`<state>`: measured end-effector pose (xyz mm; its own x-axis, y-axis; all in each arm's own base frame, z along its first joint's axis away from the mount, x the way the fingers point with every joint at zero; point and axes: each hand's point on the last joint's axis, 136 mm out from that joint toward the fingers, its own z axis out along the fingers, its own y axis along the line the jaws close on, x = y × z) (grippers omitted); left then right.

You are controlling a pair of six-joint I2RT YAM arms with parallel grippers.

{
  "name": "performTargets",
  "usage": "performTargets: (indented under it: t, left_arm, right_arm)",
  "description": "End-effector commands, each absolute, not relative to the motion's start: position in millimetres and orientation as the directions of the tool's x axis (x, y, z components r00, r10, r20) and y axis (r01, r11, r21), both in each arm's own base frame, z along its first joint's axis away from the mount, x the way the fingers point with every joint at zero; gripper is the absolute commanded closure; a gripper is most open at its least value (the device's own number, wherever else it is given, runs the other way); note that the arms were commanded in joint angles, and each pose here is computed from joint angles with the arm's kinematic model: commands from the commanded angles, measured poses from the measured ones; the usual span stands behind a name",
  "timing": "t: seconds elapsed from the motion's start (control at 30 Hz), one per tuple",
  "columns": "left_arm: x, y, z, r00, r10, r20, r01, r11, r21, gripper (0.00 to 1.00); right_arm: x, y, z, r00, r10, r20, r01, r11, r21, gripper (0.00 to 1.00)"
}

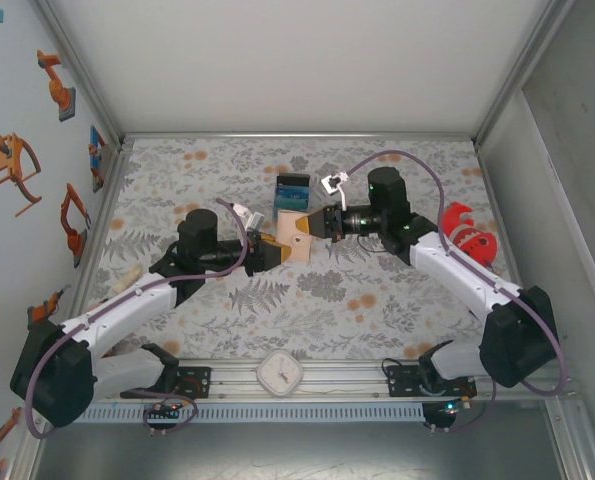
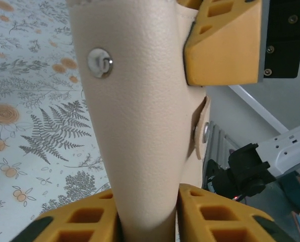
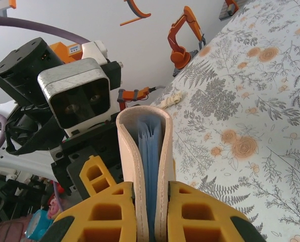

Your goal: Take the credit cards out of the card holder

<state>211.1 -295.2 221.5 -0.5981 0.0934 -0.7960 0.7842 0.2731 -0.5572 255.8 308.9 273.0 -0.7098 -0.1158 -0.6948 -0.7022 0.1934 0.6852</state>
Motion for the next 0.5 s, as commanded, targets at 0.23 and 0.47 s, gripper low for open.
performTargets:
  t: [0.23,0.47]
  left_arm:
    - [215,-290,224,-0.559,0.084,-0.825,0.800,0.314,-0.511,1.00]
    - [249,-273,217,-0.553,0.027,-0.833,0.719,0.521,-0.460,1.00]
  right_arm:
    - [275,300,277,-0.693,-0.092,-0.715,-0.690,0.373,0.620,0.76]
    - [304,261,246,-0.756,-0.003,-0.655,-0.467,0.703,0.536,0.59]
